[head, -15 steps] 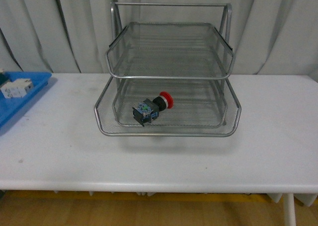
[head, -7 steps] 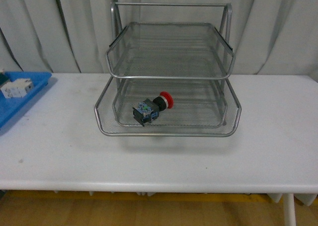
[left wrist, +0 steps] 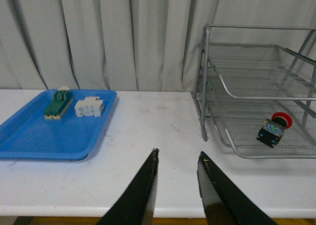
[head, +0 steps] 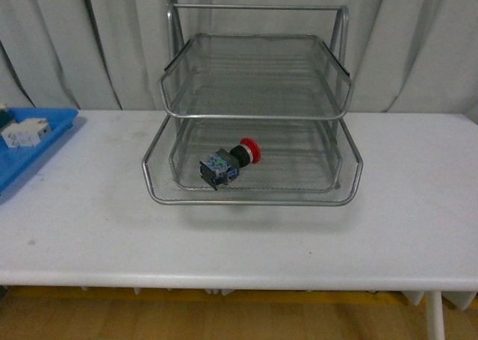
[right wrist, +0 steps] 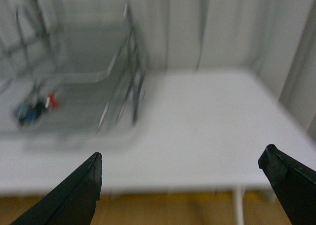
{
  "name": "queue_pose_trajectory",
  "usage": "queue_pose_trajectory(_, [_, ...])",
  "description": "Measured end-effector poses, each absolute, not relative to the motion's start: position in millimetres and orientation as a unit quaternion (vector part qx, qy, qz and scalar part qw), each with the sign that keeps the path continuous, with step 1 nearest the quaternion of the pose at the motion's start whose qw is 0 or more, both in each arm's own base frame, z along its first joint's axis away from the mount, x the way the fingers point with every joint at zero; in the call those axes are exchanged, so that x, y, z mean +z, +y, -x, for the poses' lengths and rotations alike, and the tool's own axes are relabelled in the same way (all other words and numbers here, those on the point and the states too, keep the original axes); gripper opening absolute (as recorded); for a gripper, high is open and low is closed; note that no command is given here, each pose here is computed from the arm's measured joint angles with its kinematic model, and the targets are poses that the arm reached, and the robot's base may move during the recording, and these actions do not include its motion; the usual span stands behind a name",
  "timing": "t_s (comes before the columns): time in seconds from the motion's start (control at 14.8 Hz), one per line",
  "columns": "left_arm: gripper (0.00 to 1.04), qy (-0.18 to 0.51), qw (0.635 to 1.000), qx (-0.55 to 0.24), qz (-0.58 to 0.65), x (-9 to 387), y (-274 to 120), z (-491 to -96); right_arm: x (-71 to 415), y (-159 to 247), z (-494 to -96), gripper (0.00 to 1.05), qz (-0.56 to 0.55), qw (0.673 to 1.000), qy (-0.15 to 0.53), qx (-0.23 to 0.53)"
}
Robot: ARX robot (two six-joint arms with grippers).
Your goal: Place button on rack with both arms
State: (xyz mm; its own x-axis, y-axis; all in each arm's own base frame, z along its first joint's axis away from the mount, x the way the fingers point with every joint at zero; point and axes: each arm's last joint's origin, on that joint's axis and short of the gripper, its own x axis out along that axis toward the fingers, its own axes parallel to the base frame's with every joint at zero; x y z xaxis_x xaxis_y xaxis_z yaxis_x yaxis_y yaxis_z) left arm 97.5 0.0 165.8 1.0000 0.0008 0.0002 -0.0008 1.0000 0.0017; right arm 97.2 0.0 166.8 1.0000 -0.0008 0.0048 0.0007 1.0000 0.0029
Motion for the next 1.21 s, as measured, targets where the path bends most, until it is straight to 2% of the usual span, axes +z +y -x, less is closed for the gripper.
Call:
queue_pose_trajectory(0.13, [0.48, 0.000, 1.000, 0.000, -0.001, 165.9, 0.0, -97.5, 175.1, -2.0, -106.9, 0.98, -0.042, 0.983, 0.172, 0.039])
queue_pose_trajectory(0.27, [0.73, 0.000, 1.000, 0.000, -0.001, 165.7, 0.0, -97.5, 206.3, 5.5, -134.8, 0.98, -0.044, 0.977, 0.195, 0.071])
queue_pose_trajectory(0.4, [0.97, 0.000, 1.000, 0.000, -0.001, 165.8, 0.0, -97.5, 200.9, 16.2, -173.0, 0.98, -0.066, 0.948, 0.302, 0.079])
queue_pose_trajectory(0.54, [0.98, 0.000, 1.000, 0.000, -0.001, 165.8, 0.0, -97.5, 178.7, 38.9, -204.2, 0.98, -0.064, 0.914, 0.386, 0.106])
queue_pose_trajectory(0.61, [0.98, 0.000, 1.000, 0.000, -0.001, 165.8, 0.0, -97.5, 174.1, 53.8, -220.5, 0.96, -0.062, 0.904, 0.406, 0.117])
queue_pose_trajectory(0.94, [0.98, 0.000, 1.000, 0.000, -0.001, 165.8, 0.0, -97.5, 133.2, 122.6, -283.2, 0.36, -0.056, 0.861, 0.487, 0.135])
queue_pose_trajectory(1.14, [0.98, 0.000, 1.000, 0.000, -0.001, 165.8, 0.0, -97.5, 124.1, 164.4, -318.7, 0.01, -0.055, 0.858, 0.491, 0.142])
queue_pose_trajectory(1.21, [0.98, 0.000, 1.000, 0.000, -0.001, 165.8, 0.0, -97.5, 119.2, 173.0, -329.8, 0.02, -0.052, 0.857, 0.494, 0.137])
